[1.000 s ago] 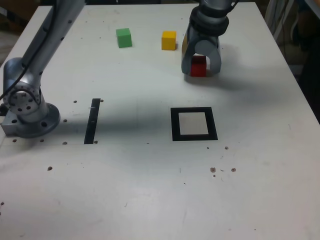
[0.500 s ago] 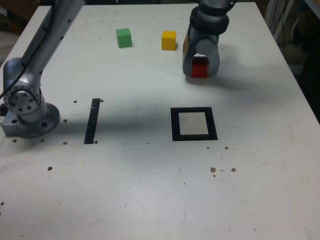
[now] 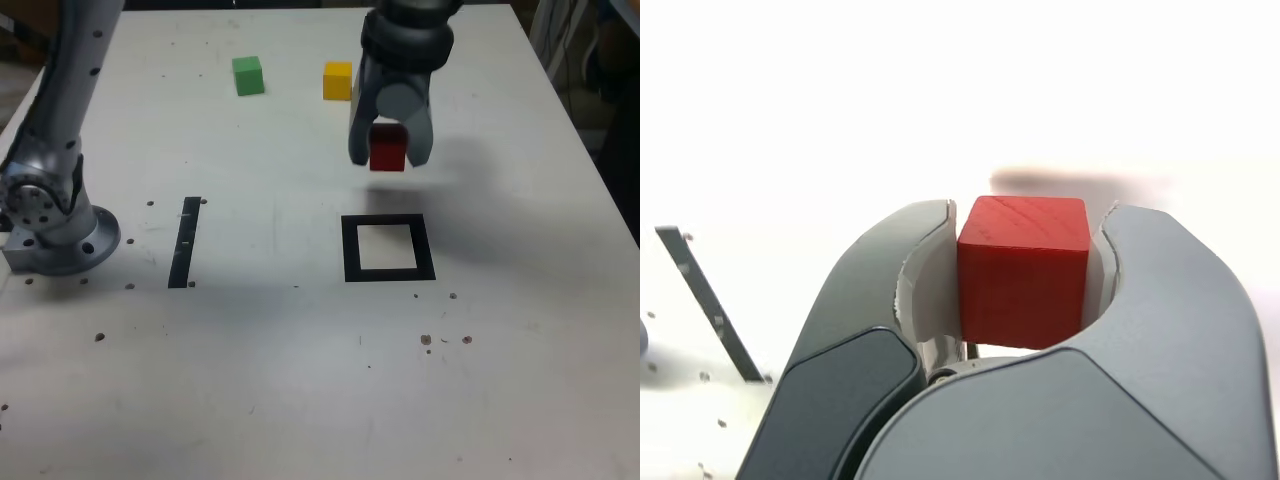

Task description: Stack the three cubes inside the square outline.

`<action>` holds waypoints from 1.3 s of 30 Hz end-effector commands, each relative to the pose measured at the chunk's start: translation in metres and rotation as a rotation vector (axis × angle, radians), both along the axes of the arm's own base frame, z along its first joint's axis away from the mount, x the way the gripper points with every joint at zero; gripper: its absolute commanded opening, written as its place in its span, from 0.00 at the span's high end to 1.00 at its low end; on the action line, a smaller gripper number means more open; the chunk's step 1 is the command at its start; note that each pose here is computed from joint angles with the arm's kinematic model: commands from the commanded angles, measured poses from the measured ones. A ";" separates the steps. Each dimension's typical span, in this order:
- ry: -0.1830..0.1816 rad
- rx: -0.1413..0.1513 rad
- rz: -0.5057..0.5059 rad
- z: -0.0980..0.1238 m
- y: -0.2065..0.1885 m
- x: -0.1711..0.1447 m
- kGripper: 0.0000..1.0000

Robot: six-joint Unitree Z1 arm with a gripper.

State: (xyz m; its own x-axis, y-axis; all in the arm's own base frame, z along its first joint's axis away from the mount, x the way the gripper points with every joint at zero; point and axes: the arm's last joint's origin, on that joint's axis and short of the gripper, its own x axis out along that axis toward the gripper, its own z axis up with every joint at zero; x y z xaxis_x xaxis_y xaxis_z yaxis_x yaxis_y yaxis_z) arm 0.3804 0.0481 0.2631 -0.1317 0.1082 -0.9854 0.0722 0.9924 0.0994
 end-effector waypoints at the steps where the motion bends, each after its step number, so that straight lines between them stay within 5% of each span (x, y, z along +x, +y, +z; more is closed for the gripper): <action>1: -0.014 0.003 0.001 0.000 -0.019 -0.007 0.86; 13: -0.009 0.010 -0.015 -0.016 -0.085 -0.015 0.86; 30: 0.000 -0.004 0.007 -0.037 -0.091 -0.014 0.84; 35: 0.001 -0.011 0.014 -0.043 -0.093 -0.013 0.74; 39: 0.005 -0.015 0.014 -0.045 -0.094 -0.013 0.49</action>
State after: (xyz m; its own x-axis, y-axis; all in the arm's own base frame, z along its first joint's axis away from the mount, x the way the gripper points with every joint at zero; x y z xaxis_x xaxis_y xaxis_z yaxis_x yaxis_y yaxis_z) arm 0.3677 -0.0452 0.2203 -0.1317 0.0932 -0.9869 0.0582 0.9946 0.0862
